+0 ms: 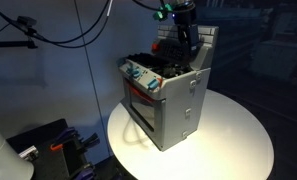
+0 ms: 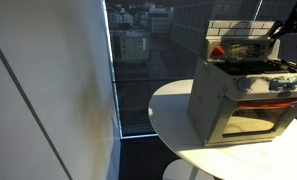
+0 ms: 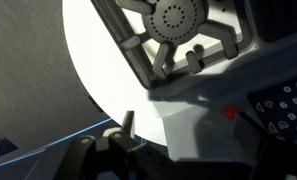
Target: Press the top orange button on the microwave oven controlling panel of the stove
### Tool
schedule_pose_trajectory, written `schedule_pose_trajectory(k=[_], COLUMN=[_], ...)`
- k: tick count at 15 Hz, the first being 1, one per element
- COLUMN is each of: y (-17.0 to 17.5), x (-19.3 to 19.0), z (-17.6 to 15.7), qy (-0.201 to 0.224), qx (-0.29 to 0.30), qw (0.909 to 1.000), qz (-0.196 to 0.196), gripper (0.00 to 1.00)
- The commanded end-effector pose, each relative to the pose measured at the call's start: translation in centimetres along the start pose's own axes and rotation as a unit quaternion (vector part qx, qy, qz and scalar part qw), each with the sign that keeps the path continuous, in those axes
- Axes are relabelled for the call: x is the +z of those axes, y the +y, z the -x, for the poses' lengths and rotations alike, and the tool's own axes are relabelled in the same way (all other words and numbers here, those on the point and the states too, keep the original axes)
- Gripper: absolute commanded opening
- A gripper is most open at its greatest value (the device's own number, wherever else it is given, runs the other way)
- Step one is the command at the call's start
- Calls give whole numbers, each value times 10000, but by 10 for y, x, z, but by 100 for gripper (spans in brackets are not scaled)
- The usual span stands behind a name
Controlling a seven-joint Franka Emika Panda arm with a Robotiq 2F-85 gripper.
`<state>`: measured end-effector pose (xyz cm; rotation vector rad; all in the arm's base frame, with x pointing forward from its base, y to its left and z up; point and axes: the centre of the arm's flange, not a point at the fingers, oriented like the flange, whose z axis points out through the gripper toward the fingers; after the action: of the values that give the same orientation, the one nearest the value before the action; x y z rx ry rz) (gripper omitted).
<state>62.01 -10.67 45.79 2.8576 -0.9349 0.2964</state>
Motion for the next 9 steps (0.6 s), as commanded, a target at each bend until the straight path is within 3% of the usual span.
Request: schedule_pose_trajectory(k=[1, 9], y=[-5, -12], x=[1, 6], z=[-13, -16], qy=[1, 0], qx=[169, 180], qw=[9998, 9997], qz=[-56, -138], gripper=[100, 100])
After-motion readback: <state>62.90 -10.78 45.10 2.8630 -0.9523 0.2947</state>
